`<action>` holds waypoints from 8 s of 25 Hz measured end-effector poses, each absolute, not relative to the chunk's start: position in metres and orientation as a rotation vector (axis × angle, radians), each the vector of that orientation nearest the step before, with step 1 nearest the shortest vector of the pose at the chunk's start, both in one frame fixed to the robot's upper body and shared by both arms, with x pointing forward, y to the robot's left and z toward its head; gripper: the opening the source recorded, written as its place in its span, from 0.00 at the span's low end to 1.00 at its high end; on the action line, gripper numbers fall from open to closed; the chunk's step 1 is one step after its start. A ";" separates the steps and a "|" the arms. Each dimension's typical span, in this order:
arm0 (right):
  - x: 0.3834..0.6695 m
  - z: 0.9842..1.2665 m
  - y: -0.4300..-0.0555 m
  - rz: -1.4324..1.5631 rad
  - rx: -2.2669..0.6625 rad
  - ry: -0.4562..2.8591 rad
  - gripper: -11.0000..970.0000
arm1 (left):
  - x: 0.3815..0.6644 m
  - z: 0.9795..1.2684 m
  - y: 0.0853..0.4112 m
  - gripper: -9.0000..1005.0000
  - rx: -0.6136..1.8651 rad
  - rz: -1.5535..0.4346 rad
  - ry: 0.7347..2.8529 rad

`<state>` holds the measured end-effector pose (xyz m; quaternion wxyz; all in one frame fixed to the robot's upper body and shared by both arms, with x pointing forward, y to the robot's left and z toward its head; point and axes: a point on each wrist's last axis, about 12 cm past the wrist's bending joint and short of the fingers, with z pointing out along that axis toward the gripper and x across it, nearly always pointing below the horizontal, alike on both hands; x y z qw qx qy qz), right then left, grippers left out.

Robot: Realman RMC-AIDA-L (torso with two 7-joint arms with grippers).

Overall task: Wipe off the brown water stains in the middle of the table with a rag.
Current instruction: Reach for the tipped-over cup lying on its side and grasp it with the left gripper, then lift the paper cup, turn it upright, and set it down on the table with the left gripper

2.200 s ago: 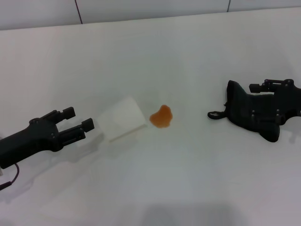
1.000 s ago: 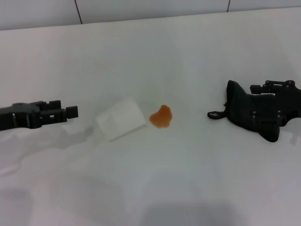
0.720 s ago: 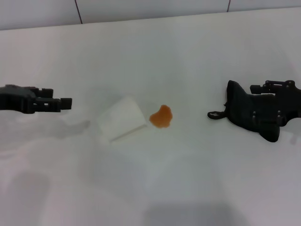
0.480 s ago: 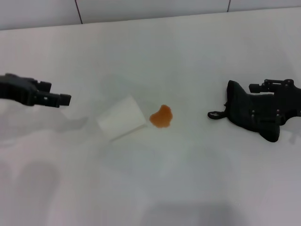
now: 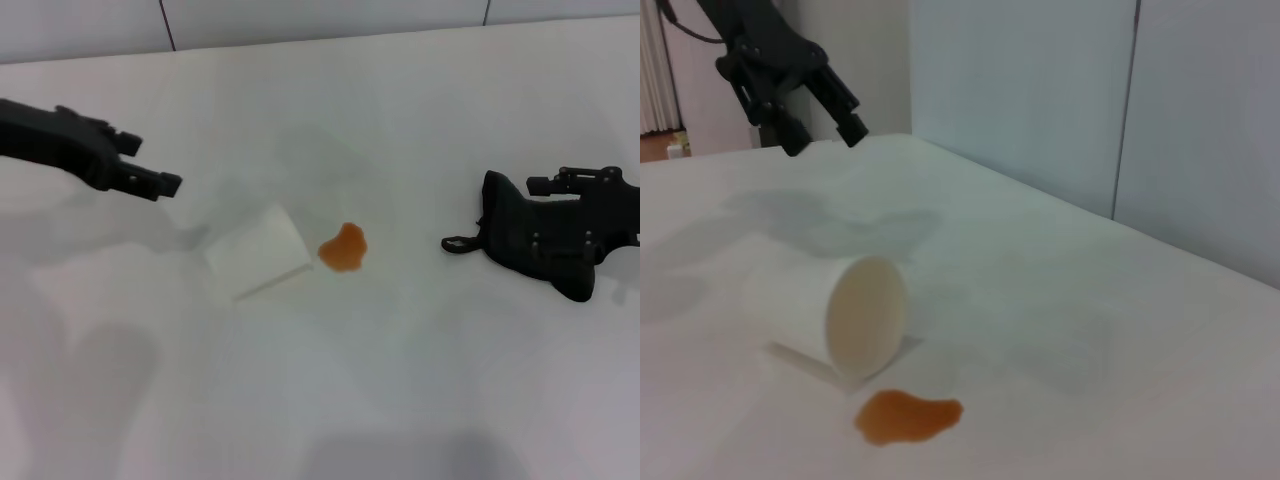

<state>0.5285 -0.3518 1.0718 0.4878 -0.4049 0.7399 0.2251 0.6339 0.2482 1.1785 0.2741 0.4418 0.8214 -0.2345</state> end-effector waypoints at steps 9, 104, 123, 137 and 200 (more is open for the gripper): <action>0.528 1.071 -0.353 0.542 -0.977 1.802 0.73 | 0.642 1.170 0.211 0.86 1.380 -0.640 2.195; 0.520 1.067 -0.356 0.548 -0.967 1.818 0.73 | 0.632 1.115 0.165 0.83 1.502 -0.645 2.256; 0.521 1.067 -0.356 0.551 -0.967 1.815 0.73 | 0.633 1.116 0.166 0.68 1.490 -0.634 2.269; 0.520 1.067 -0.358 0.544 -0.966 1.819 0.73 | 0.641 1.141 0.183 0.60 1.268 -0.745 2.225; 0.519 1.071 -0.356 0.566 -0.950 1.777 0.73 | 0.552 1.048 0.269 0.63 0.769 -0.822 1.838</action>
